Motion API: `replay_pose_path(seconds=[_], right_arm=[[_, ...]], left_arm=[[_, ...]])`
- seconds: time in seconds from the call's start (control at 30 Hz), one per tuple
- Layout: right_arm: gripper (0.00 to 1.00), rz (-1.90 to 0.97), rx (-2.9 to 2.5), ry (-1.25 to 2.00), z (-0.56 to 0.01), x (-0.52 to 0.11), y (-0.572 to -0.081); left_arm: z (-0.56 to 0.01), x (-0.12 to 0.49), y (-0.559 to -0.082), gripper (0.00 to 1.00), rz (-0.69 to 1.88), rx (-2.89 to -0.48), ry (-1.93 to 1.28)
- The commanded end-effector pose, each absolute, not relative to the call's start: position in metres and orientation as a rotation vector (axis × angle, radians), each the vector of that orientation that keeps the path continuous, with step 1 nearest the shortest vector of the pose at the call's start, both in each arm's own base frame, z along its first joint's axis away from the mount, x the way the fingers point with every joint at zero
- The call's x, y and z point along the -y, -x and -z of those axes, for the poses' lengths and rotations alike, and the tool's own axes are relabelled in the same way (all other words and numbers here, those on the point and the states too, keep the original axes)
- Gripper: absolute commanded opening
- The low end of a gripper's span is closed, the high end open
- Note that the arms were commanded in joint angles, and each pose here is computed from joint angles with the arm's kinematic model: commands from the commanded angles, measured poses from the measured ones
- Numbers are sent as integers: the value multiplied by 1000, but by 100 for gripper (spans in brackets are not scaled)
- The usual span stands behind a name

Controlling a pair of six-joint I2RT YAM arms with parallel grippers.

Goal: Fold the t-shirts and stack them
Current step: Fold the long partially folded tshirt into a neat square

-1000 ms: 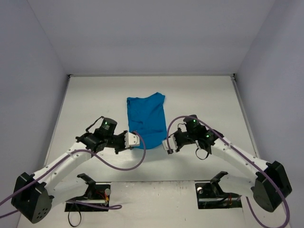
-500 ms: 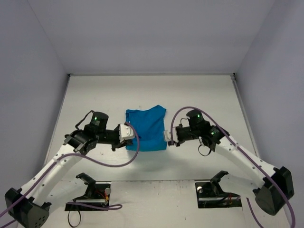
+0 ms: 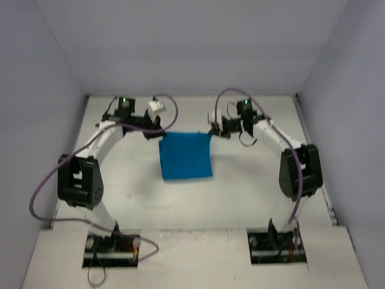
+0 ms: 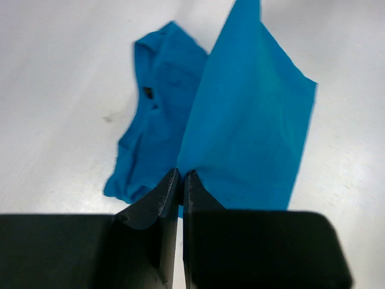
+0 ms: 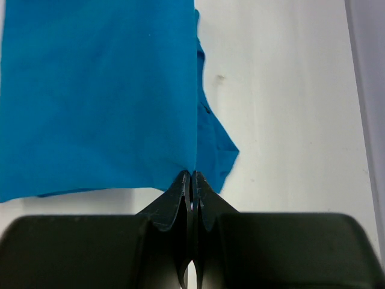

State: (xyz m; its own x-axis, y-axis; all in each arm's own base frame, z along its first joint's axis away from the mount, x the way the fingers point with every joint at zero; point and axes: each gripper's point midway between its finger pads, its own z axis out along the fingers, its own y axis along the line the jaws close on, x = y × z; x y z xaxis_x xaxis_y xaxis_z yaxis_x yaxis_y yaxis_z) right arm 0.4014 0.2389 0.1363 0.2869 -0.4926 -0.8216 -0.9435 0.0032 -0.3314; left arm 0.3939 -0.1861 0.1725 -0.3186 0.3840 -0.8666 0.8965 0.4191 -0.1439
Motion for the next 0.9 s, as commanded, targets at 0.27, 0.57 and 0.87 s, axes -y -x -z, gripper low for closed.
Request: replay_pose_path(seconds=[0.27,0.57,0.87], right_arm=[[35,-610,-1327,1599,-107,-263,-499],[58,-520,-1329,1455,-219,-251,-490],[64,-226,-1787,870,-289,-153,-450]], left_arm=[[-145,169,-487,49,848,-1953,-973],[-261,143,-517,82,517,-1809,-867],[-297,92,-452,92,306,-2084,-529]])
